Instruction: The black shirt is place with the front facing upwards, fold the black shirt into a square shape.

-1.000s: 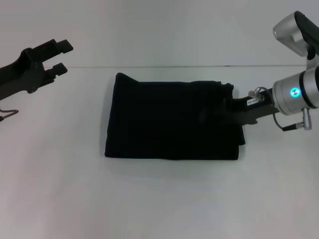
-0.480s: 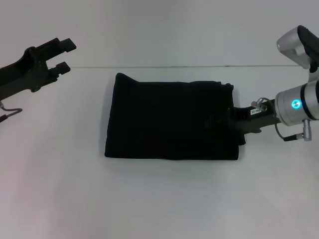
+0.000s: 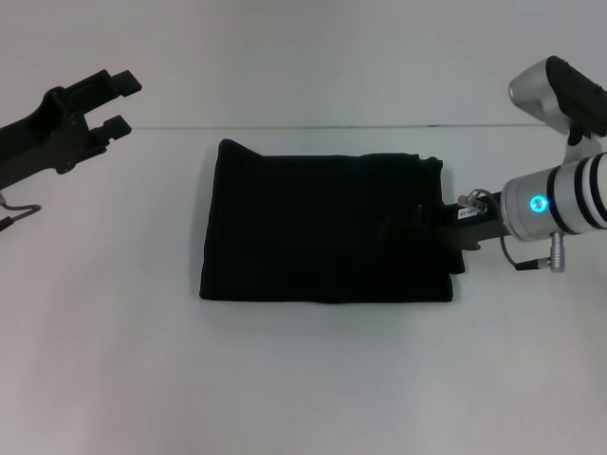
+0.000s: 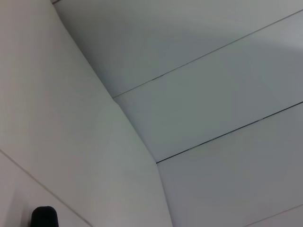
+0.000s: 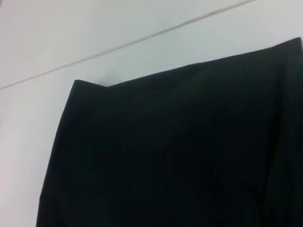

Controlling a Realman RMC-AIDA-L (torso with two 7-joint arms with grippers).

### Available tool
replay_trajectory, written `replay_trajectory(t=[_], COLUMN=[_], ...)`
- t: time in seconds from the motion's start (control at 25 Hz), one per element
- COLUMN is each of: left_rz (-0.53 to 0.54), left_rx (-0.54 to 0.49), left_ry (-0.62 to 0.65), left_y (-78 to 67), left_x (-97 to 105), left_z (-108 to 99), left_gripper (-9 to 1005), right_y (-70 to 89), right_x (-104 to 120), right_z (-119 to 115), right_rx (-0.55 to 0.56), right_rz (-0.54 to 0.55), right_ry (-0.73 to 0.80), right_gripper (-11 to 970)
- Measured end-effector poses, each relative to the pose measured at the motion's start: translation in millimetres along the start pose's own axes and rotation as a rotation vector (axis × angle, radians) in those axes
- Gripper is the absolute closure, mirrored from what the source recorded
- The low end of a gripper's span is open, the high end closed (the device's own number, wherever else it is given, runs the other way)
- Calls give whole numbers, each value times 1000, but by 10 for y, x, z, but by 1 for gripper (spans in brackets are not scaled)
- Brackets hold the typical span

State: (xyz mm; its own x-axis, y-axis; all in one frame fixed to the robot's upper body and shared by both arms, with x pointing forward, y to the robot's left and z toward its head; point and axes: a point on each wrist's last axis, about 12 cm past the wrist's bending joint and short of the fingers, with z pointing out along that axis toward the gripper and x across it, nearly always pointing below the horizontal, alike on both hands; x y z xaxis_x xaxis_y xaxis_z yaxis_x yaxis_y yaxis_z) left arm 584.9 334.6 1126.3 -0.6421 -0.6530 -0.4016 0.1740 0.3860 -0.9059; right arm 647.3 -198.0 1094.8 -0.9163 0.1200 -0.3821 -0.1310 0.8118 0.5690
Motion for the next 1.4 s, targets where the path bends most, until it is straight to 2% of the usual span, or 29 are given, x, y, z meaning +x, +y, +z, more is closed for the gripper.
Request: replay_trajectory(t=[0.32, 0.72, 0.96, 1.08, 1.4], left_rz=[-3, -2, 0, 1, -3], left_rx=[1, -1, -3, -3, 3], left_ry=[-10, -22, -26, -26, -39], left_y=[14, 14, 11, 6, 4], left_x=[3, -15, -24, -29, -40], left_z=[-7, 0, 9, 16, 4], left_gripper=[210, 210, 210, 210, 210], right_y=[74, 56, 198, 220, 85], right_x=[63, 23, -19, -23, -18], right_z=[-7, 30, 88, 97, 22], right_rx=[-49, -22, -43, -43, -29], right_rz=[6, -10, -35, -41, 6], right_ry=[64, 8, -9, -3, -3], right_gripper=[324, 328, 331, 332, 335])
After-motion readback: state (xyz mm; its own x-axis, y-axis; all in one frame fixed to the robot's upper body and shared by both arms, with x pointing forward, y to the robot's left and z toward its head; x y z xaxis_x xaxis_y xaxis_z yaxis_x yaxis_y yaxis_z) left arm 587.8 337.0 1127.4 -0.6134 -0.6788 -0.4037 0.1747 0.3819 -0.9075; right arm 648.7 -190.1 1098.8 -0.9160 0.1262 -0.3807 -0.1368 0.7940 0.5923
